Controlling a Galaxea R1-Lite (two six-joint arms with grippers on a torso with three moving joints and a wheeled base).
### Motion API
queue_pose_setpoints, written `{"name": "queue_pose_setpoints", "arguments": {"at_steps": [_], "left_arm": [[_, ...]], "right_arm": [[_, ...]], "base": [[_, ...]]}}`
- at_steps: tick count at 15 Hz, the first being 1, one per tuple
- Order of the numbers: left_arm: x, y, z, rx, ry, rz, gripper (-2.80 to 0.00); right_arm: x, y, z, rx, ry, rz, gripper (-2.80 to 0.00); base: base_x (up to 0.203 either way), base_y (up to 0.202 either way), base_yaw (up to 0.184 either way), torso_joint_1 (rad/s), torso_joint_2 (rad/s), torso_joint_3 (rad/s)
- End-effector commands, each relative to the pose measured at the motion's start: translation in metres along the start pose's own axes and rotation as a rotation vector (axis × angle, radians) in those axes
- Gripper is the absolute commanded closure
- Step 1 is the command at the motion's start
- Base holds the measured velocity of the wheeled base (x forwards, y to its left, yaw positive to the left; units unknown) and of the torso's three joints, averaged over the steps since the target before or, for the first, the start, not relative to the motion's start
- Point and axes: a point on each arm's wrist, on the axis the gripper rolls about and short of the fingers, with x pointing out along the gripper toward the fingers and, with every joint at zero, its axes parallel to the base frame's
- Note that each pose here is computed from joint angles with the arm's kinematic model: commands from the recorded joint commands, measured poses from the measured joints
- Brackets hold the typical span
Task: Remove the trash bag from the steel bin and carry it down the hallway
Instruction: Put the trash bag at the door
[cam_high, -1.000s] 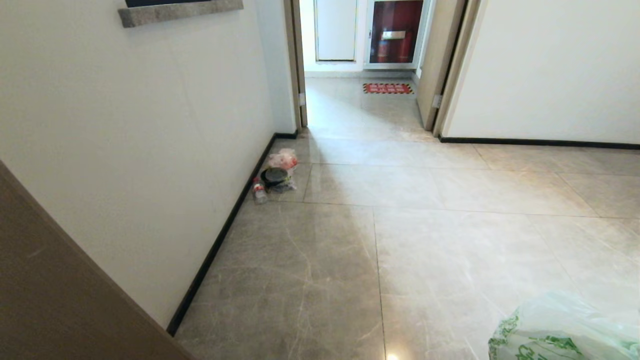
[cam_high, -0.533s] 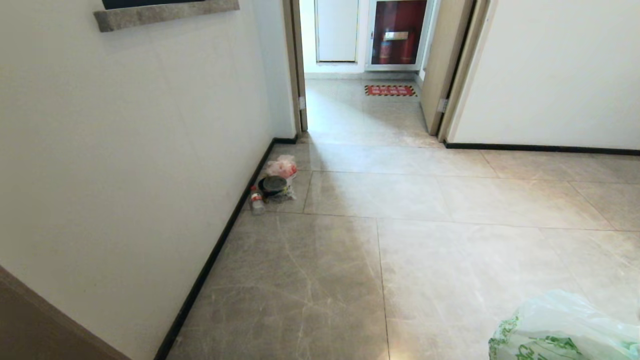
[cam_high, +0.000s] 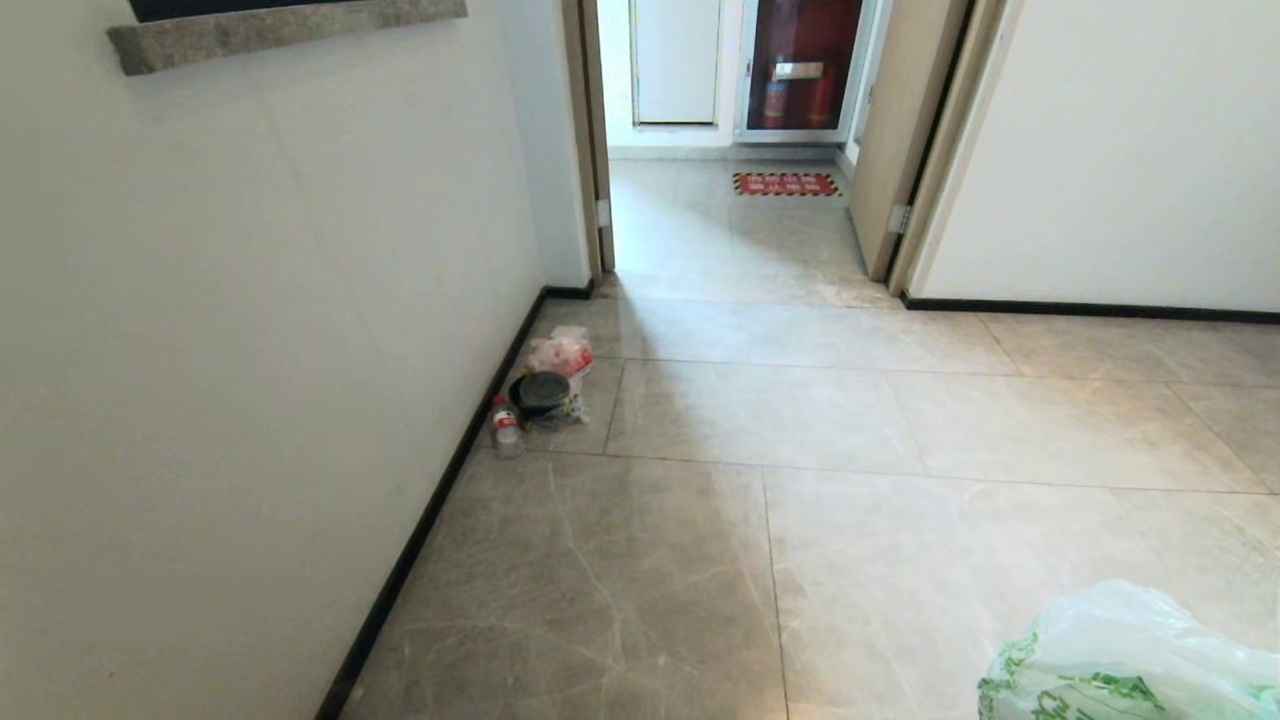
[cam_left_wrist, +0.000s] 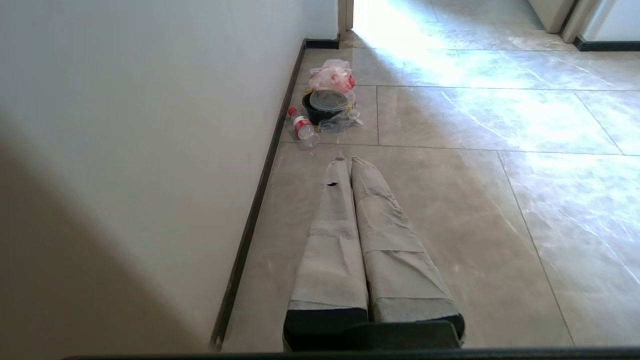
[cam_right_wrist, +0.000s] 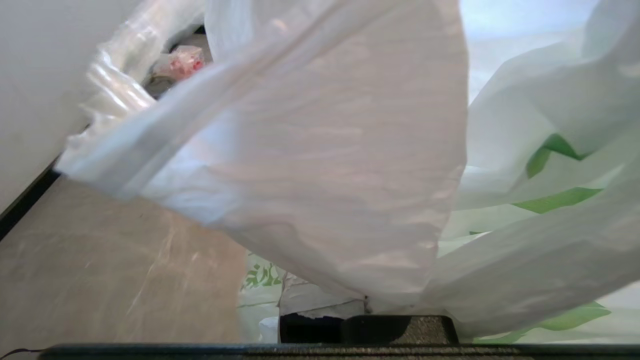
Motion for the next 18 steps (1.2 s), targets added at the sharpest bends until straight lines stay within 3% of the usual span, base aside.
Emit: {"name": "queue_pose_setpoints", "arguments": {"at_steps": [1,18], "left_arm": [[0.0001,0.0,0.0,0.001,0.001,0.0,0.0],[0.0001,0.0,0.0,-0.001,0.001,0.0,0.0]], "right_arm": [[-0.0029,0.0001,-0.001,-0.002,-0.039,-0.001,0.0],[-0.0029,0.0,-0.001,-0.002,-0.039,0.0,0.0]], "base": [[0.216,0.0,0.002,0.002,0.02,0.005],[0.189,0.0,0.0,0.002,0.0,0.002]]}}
